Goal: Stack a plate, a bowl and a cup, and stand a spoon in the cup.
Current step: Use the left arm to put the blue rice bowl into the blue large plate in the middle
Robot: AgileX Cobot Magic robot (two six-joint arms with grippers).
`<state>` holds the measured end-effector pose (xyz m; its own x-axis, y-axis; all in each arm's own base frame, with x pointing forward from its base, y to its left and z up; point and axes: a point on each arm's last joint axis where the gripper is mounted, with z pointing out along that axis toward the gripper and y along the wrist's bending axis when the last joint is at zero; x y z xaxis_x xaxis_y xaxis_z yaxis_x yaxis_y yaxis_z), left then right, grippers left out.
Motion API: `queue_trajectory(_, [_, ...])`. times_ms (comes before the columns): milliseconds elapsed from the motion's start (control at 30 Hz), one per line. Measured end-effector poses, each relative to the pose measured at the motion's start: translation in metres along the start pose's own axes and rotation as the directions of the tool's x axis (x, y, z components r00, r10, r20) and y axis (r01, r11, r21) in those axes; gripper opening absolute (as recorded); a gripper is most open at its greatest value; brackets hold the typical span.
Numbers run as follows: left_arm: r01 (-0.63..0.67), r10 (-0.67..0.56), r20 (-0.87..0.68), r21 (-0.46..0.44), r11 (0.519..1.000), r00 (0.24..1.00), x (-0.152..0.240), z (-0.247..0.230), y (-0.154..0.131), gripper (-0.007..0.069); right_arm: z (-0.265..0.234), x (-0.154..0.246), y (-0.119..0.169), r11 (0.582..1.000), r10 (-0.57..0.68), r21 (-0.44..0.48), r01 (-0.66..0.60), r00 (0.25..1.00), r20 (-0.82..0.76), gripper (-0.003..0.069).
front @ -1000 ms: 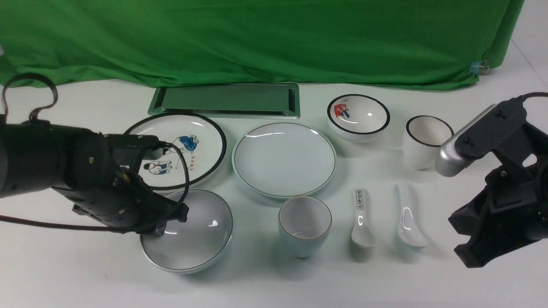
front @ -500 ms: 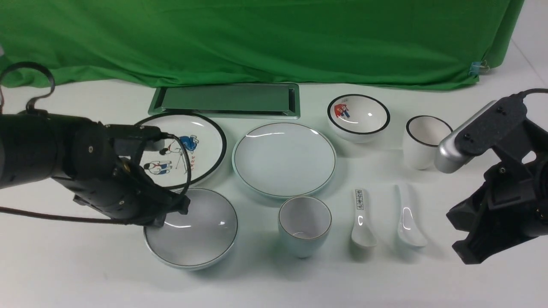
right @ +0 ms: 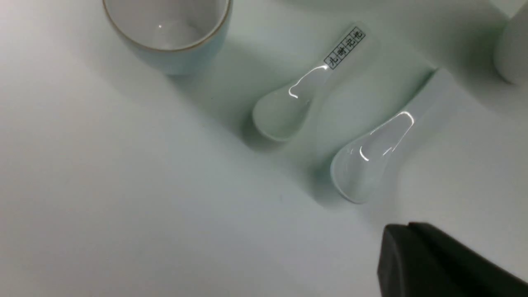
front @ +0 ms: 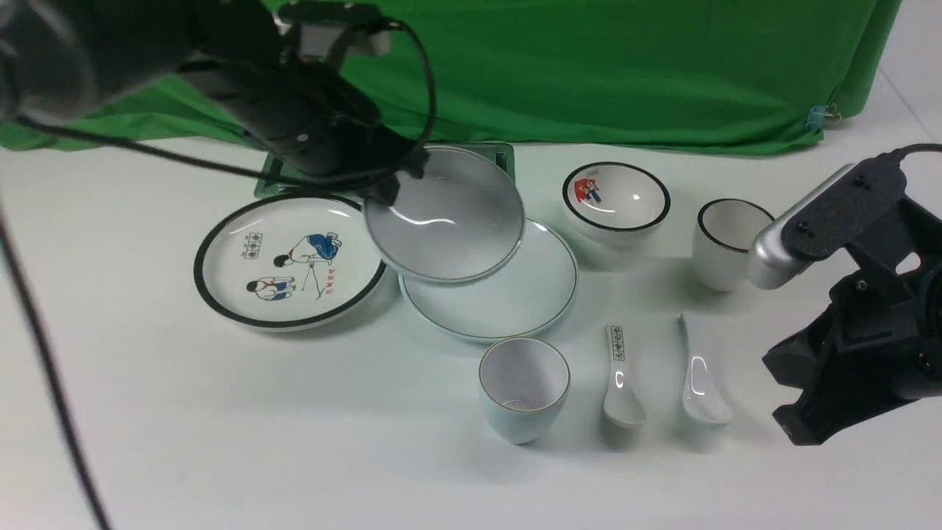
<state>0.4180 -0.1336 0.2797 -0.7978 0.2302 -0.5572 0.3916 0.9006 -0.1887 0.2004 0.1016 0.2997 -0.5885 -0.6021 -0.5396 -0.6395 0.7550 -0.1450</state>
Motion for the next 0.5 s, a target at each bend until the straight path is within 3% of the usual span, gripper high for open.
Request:
queue_trajectory(367, [0.086, -0.079, -0.108, 0.062, 0.994, 0.991, -0.009, 0.099, 0.019, 0.0017, 0.000, 0.001, 0.000, 1.000, -0.001, -0.004, 0.001, 1.000, -0.014, 0.0029])
queue_trajectory(500, [0.064, -0.058, -0.139, 0.043, 0.997, 0.989, -0.006, 0.103, 0.022, 0.0100, 0.000, 0.000, 0.000, 1.000, -0.001, 0.002, 0.001, 1.000, 0.003, 0.0032])
